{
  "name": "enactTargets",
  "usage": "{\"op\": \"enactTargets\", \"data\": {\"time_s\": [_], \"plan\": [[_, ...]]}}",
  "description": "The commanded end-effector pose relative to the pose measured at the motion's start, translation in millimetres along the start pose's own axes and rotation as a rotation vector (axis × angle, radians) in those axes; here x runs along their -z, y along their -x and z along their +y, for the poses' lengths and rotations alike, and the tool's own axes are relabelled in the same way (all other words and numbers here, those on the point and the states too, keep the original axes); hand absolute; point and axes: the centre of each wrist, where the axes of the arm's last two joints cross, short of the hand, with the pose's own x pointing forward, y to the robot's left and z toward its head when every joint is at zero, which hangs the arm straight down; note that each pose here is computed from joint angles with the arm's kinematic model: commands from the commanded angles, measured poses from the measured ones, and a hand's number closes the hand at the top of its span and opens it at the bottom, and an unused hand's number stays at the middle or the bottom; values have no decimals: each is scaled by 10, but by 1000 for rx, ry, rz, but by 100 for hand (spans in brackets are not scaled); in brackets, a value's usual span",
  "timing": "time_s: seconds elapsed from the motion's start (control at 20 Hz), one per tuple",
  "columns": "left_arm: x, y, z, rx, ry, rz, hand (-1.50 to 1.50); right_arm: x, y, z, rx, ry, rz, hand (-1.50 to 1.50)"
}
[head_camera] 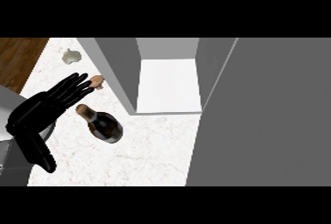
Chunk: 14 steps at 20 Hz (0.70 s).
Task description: Pick up the wine, place it into the cabinet and close the cabinet
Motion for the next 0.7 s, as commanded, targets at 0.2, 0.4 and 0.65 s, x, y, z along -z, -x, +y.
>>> {"op": "enactTargets", "data": {"time_s": [0.2, 0.4, 0.65], "plan": [[-18, 246, 167, 27, -35, 49, -150, -309, -339, -57, -29, 32, -96, -150], [-89, 534, 87, 26, -28, 73, -150, -381, -383, -46, -32, 17, -103, -150], [-185, 656, 239, 10, -47, 91, -150, -338, -382, -38, -36, 18, -103, -150]]}}
